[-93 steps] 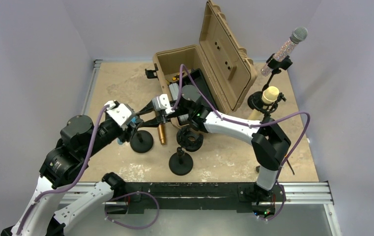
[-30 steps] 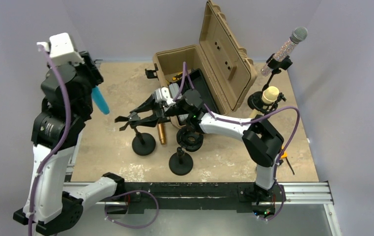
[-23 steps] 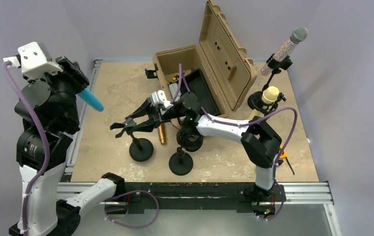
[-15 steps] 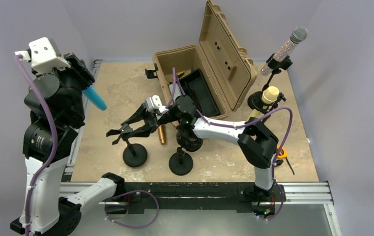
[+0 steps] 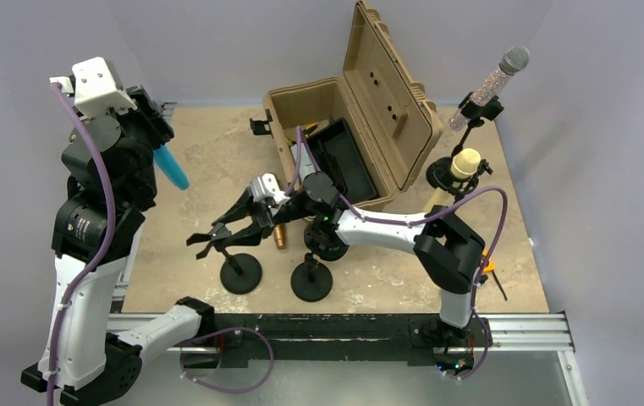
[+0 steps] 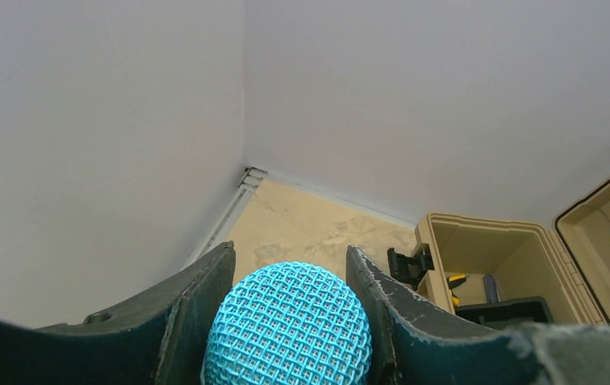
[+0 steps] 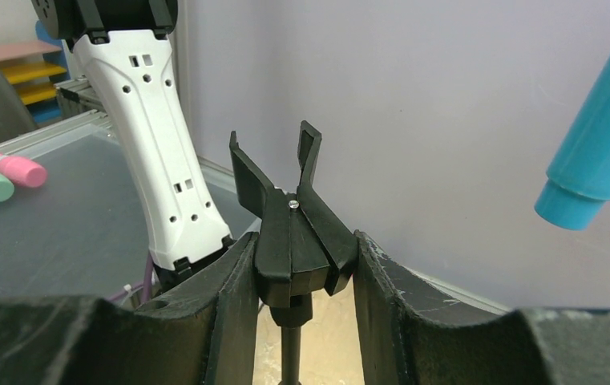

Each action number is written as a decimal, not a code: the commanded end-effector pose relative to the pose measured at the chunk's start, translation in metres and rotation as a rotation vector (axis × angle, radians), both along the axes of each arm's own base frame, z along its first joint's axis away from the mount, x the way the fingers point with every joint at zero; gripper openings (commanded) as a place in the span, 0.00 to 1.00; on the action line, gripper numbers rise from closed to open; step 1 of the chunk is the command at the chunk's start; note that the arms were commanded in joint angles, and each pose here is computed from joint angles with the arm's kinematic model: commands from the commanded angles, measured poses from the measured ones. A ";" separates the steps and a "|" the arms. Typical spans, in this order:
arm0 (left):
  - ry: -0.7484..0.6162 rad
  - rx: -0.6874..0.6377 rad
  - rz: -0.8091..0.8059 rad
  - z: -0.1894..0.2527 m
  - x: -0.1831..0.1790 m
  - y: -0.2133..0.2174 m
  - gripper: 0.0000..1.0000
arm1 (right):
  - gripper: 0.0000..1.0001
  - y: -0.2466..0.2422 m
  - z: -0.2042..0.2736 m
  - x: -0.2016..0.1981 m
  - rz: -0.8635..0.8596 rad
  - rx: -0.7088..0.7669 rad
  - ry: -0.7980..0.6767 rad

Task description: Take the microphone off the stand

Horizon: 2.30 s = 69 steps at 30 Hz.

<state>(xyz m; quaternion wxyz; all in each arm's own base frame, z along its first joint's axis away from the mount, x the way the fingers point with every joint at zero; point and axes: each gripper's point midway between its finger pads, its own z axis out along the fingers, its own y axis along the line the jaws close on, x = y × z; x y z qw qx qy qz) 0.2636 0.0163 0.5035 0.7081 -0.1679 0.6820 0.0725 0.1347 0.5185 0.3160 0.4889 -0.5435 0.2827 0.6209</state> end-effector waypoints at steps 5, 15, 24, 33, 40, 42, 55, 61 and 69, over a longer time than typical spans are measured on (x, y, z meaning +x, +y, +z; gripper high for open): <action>0.008 0.003 -0.012 -0.003 0.014 -0.007 0.00 | 0.00 -0.032 0.060 -0.025 0.031 0.157 -0.050; 0.045 -0.003 -0.043 -0.018 0.030 -0.018 0.00 | 0.00 -0.026 0.049 -0.018 0.005 0.125 -0.009; 0.138 -0.149 -0.143 -0.059 0.056 -0.024 0.00 | 0.22 -0.022 0.033 -0.009 -0.054 0.073 -0.022; 0.287 -0.313 -0.175 -0.117 0.094 -0.023 0.00 | 0.97 -0.023 0.040 -0.010 -0.054 0.070 -0.033; 0.413 -0.407 -0.225 -0.176 0.128 -0.031 0.00 | 0.99 -0.033 0.068 -0.006 -0.121 0.107 -0.041; 0.466 -0.424 -0.253 -0.198 0.138 -0.037 0.00 | 0.99 -0.041 0.085 -0.006 -0.146 0.142 -0.057; 0.837 -0.619 -0.459 -0.361 0.172 -0.078 0.00 | 0.99 -0.095 0.139 -0.010 -0.298 0.276 -0.072; 0.923 -0.660 -0.497 -0.399 0.177 -0.096 0.00 | 0.99 -0.106 0.142 -0.009 -0.332 0.293 -0.058; 1.047 -0.595 -0.494 -0.432 0.174 -0.113 0.16 | 0.99 -0.118 0.145 -0.010 -0.358 0.311 -0.048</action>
